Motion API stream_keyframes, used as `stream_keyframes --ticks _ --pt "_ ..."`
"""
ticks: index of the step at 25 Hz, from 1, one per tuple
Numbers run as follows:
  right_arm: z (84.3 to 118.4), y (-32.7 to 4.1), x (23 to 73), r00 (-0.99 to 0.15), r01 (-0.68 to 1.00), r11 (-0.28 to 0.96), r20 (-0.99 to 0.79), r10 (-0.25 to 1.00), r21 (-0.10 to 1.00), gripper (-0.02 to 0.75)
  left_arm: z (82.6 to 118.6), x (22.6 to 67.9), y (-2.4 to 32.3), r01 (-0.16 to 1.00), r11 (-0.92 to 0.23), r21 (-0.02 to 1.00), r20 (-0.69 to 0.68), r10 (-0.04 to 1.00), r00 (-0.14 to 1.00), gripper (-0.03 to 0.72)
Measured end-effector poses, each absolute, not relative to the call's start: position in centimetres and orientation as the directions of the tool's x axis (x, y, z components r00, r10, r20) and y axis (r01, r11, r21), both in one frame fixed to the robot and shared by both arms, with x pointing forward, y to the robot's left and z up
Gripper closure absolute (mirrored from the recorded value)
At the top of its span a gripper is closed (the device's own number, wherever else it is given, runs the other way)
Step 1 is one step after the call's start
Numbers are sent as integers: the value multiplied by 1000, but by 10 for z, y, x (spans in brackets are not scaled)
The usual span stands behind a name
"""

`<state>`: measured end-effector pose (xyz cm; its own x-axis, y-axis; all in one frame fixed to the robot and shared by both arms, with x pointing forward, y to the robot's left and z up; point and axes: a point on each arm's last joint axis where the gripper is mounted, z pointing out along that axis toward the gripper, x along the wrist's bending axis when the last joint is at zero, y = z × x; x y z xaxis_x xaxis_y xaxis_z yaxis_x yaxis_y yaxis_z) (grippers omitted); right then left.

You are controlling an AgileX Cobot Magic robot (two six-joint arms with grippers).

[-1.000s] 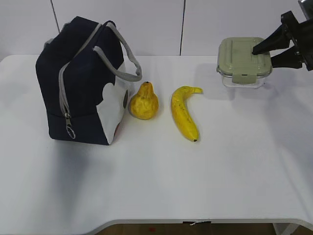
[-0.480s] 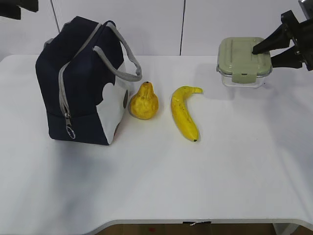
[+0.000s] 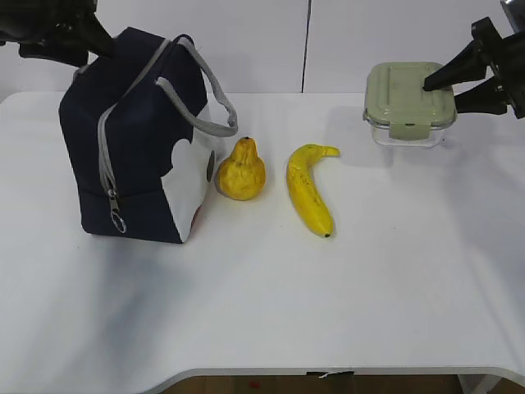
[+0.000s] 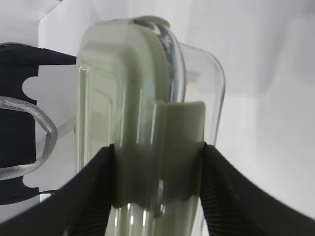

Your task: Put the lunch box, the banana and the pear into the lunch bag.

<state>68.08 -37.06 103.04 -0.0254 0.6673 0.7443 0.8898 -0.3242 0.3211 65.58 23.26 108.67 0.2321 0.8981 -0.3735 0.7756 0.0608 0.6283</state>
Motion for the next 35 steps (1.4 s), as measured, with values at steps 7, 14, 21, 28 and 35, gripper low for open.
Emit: stream_keyframes --ticks 7,14,21,28,35 --pt "1030 -371 681 -25 891 -321 741 671 321 341 1071 665 231 786 62 615 -371 902 220 335" --pt "1030 -371 681 -23 891 -323 742 670 319 342 1069 665 225 788 61 612 -382 896 227 677" --pt "1040 -362 679 2 890 -346 758 652 295 342 1071 666 221 787 99 610 -433 872 226 691" --pt "1068 -331 672 -34 893 -324 766 642 311 342 1097 654 216 765 150 626 -467 858 214 692" --pt "1085 -275 670 -102 923 -231 776 622 307 342 1115 637 202 754 116 647 -408 888 213 692"
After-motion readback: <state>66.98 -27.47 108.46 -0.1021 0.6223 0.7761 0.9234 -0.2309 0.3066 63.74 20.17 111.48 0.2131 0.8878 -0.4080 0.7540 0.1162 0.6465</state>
